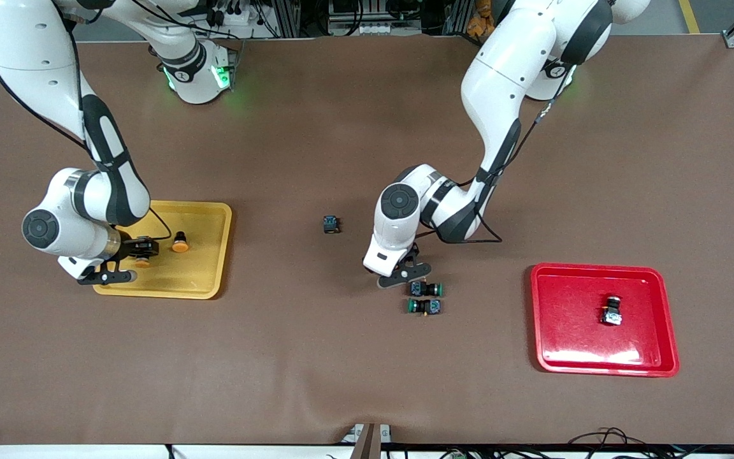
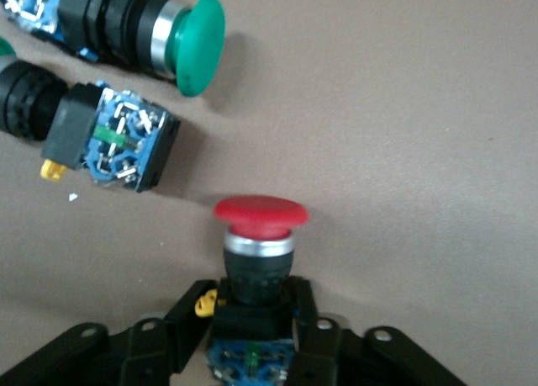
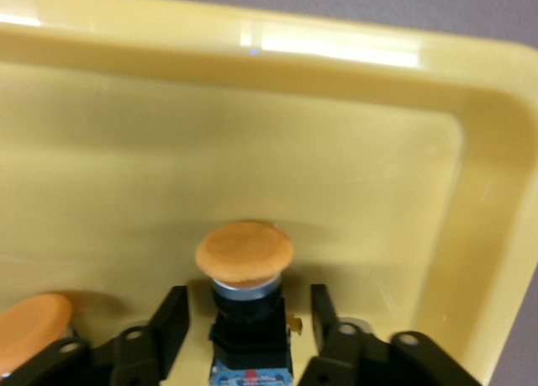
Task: Place red and yellow buttons in trays
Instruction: 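Release the yellow button in the tray while the left gripper lifts the red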
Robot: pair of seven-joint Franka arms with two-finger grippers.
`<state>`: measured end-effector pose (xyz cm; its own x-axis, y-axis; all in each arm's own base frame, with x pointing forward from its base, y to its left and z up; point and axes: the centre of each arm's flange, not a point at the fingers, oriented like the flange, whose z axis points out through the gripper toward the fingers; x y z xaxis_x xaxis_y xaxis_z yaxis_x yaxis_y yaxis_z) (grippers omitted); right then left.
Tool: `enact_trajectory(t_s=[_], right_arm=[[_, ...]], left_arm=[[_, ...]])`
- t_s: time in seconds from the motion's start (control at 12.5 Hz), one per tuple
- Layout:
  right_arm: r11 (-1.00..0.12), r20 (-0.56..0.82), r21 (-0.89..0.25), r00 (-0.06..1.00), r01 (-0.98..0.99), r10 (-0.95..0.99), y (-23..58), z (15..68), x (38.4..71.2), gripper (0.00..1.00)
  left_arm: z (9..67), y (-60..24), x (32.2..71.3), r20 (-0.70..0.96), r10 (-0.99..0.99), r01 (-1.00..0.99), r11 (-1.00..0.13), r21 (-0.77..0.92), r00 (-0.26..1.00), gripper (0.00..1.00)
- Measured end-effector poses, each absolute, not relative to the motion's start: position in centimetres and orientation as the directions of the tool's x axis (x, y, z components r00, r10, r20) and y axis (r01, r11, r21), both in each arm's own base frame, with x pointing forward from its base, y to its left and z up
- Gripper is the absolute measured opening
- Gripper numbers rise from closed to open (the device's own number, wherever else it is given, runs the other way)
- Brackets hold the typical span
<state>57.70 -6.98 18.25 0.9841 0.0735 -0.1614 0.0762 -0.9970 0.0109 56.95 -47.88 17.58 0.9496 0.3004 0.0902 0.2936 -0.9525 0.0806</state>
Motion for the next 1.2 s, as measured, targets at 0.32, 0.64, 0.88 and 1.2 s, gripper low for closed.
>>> enact_trajectory(t_s=[0.32, 0.64, 0.88, 1.2], right_arm=[[-0.996, -0.155, -0.035, 0.984, 0.083, 0.088, -6.1, 27.7, 59.8, 1.00], [-0.994, -0.017, -0.067, 0.996, 0.088, 0.089, -6.5, 42.1, 59.5, 1.00], [-0.991, 0.018, -0.085, 0.995, 0.100, 0.098, -6.8, 49.2, 56.7, 1.00], [-0.988, 0.010, -0.058, 0.990, 0.142, 0.142, -5.4, 54.8, 56.2, 1.00]], left_arm=[[21.5, -46.0, 59.4, 0.100, 0.296, 0.289, -0.954, 0.074, 0.950, 0.44], [30.5, -39.7, 62.9, 0.082, 0.217, 0.216, -0.976, 0.019, 0.973, 0.44], [36.2, -32.3, 65.6, 0.040, 0.136, 0.136, -0.991, 0.009, 0.990, 0.44], [39.0, -20.5, 68.9, -0.005, -0.049, -0.049, -0.999, -0.009, 0.999, 0.44]])
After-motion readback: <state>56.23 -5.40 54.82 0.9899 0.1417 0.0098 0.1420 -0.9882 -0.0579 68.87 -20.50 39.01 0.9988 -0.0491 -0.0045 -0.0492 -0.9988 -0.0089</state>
